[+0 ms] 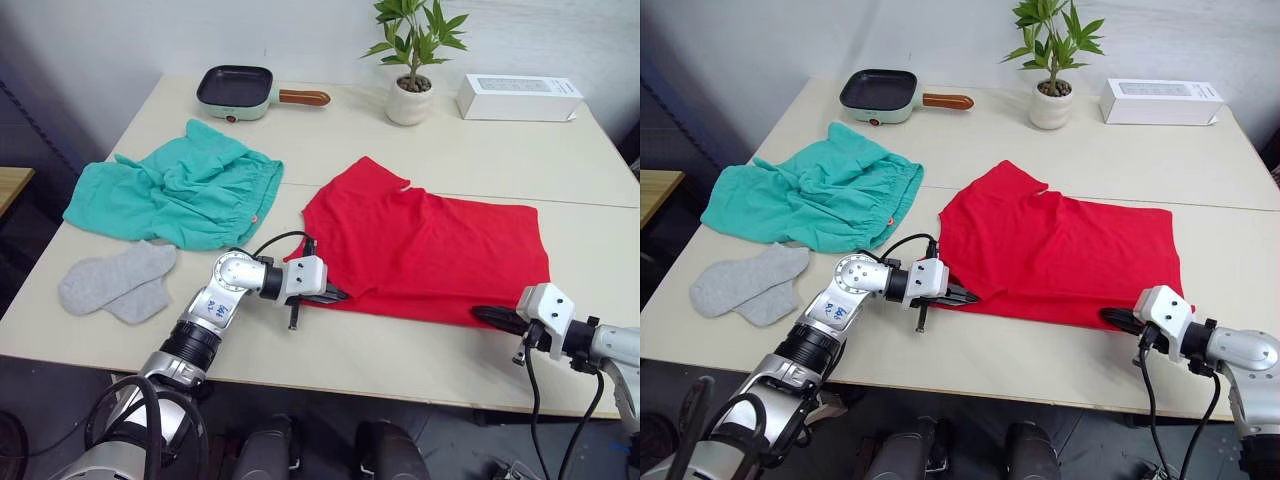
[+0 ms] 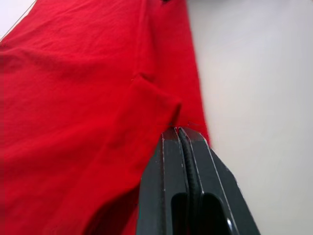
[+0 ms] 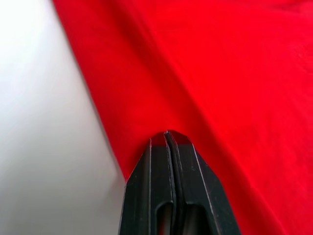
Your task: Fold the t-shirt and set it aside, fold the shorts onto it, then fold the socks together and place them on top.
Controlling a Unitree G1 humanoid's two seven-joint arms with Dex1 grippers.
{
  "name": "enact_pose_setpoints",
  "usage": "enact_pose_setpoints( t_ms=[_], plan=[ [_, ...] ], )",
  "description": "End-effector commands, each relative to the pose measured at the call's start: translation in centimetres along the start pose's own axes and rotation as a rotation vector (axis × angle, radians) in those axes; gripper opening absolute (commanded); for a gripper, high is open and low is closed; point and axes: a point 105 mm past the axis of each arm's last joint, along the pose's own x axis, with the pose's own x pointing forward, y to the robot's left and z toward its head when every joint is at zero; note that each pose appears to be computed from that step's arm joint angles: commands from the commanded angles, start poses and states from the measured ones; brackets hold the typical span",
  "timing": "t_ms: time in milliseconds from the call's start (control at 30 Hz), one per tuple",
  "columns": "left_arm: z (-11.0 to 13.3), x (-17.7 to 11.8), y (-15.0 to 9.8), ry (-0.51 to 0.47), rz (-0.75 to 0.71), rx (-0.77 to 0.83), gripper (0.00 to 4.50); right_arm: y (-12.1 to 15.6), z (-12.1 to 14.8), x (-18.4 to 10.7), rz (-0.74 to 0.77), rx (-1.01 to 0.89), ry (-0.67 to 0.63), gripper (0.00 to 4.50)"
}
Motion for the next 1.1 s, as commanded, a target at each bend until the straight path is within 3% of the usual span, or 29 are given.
enact_pose_setpoints(
  t_ms=[33,267,467,533,600,667,767,867,967,1100],
  plan=[
    [0.3,0.3,1.3,0.015,0.050,0.069,0.04,-1.1,0.2,-0.4,-0.080,-0.002,-0.022,0.02],
    [0.4,-0.2,4.7,-0.041,0.272,-0.037,0.04,-2.9,-1.4,-1.6,-0.281,0.091,-0.011,0.02],
    [0.1,-2.6,7.1,-0.117,0.488,-0.181,0.04,-5.0,-3.1,-3.8,-0.522,0.177,0.018,0.02],
    [0.2,-3.8,6.8,-0.136,0.488,-0.185,0.04,-5.4,-3.0,-4.4,-0.581,0.213,0.012,0.02],
    [1.7,-4.7,5.3,-0.225,0.403,-0.176,0.04,-5.5,-0.9,-4.4,-0.628,0.285,-0.098,0.02],
    [3.5,-4.9,2.7,-0.325,0.266,-0.199,0.04,-3.6,1.6,-3.0,-0.574,0.317,-0.200,0.02],
    [2.4,-4.2,0.2,-0.249,0.202,-0.197,0.04,1.1,3.5,-0.3,-0.434,0.311,-0.239,0.02],
    [-0.1,-3.0,-0.8,-0.128,0.265,-0.227,0.04,4.4,3.0,1.8,-0.390,0.305,-0.208,0.02],
    [-2.3,-2.6,-0.6,-0.031,0.387,-0.287,0.04,4.1,1.4,1.6,-0.493,0.326,-0.184,0.02],
    [-3.6,-3.6,-0.9,0.023,0.447,-0.346,0.04,2.2,-2.0,-1.0,-0.617,0.345,-0.106,0.02]
  ],
)
